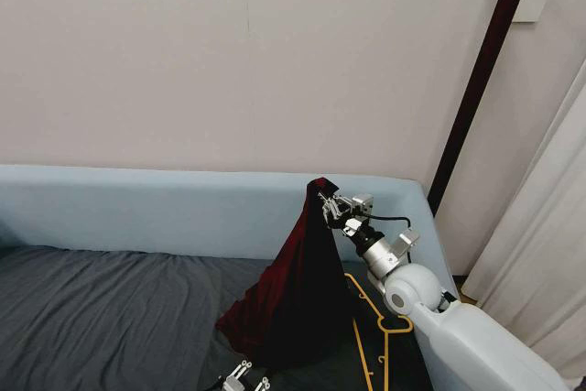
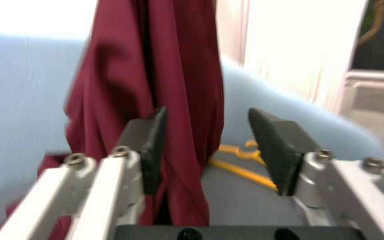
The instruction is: Pick up the clothes from the sofa and hang them on the clothes hanger.
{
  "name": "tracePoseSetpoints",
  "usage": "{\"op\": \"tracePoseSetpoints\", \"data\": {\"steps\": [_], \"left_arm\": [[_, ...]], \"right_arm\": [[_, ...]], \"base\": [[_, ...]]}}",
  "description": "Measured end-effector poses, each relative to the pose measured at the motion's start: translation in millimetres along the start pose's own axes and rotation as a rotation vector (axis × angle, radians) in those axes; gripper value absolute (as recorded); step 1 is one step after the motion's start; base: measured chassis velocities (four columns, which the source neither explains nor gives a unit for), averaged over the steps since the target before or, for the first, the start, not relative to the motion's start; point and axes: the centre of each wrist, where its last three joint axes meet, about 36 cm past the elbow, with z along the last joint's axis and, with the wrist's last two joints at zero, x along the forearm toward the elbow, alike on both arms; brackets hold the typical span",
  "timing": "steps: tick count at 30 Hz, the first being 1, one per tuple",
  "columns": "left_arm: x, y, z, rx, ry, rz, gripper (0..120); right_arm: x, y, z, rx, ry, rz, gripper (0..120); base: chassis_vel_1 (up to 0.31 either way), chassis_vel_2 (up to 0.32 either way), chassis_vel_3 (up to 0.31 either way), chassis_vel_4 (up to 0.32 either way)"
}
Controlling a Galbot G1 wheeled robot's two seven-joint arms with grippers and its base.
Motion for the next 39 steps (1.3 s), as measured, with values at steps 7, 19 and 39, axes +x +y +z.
{"op": "tracePoseSetpoints", "data": {"steps": [7,19,39], "left_arm": [[6.4,75.2,-15.2,0.028,-0.069,-0.064,84],[-24.3,142.2,-13.6,0.082,0.022,-0.211,100],[-37.6,163.2,37.8,0.219,0.077,-0.085,100]], "right_arm": [[-1.6,8.8,4.2,-0.017,-0.002,-0.045,0],[-25.6,42.1,15.2,-0.050,-0.006,-0.182,0],[-30.5,53.8,13.4,-0.064,-0.019,-0.245,0]], "base": [[0.000,0.000,0.000,0.000],[0.000,0.000,0.000,0.000],[0.000,0.000,0.000,0.000]]}}
